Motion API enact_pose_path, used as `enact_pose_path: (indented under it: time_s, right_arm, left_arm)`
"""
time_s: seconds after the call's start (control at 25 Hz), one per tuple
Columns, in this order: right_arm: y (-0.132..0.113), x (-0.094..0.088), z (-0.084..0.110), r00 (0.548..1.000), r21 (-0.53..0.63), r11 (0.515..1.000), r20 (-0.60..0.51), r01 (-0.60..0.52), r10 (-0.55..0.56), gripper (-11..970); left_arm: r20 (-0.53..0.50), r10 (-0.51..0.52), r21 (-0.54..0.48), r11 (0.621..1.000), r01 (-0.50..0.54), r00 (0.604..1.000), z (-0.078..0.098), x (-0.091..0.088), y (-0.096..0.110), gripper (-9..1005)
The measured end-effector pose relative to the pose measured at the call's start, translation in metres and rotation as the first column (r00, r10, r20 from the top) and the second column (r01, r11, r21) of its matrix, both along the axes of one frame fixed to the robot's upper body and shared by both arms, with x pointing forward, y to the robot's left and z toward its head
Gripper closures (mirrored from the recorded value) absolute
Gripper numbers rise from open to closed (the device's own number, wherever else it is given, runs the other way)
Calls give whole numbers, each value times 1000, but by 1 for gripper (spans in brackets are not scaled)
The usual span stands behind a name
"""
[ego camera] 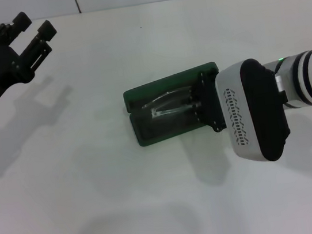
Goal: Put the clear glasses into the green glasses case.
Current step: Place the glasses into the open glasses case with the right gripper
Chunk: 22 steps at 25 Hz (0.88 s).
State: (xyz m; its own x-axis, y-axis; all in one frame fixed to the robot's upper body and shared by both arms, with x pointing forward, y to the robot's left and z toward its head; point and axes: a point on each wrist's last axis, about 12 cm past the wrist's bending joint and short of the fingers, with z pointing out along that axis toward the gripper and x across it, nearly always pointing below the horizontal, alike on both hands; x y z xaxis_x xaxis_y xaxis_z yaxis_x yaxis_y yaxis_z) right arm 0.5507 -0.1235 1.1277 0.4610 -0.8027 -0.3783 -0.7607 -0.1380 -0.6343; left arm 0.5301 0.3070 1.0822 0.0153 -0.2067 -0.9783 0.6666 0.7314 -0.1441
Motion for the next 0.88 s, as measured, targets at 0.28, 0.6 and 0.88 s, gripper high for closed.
enact_pose_path:
  time_s: [0.28,0.6,0.88]
  right_arm:
    - [6,-2,-10,998,-28,999,56,-15,17,844]
    - [11,-3,-17,996,-28,999,93,-16,18,844]
    - [10,-3,-20,996,-30,999,87,-9,12,843]
  left_arm:
    - [-2,-6,2,1000,6,1000,0,1,-1,403]
    - [-3,-11,11,1000,11,1000,-1,1,-2,403]
    - [-14,-12,28,1000,12,1000,-2,3,-4,403]
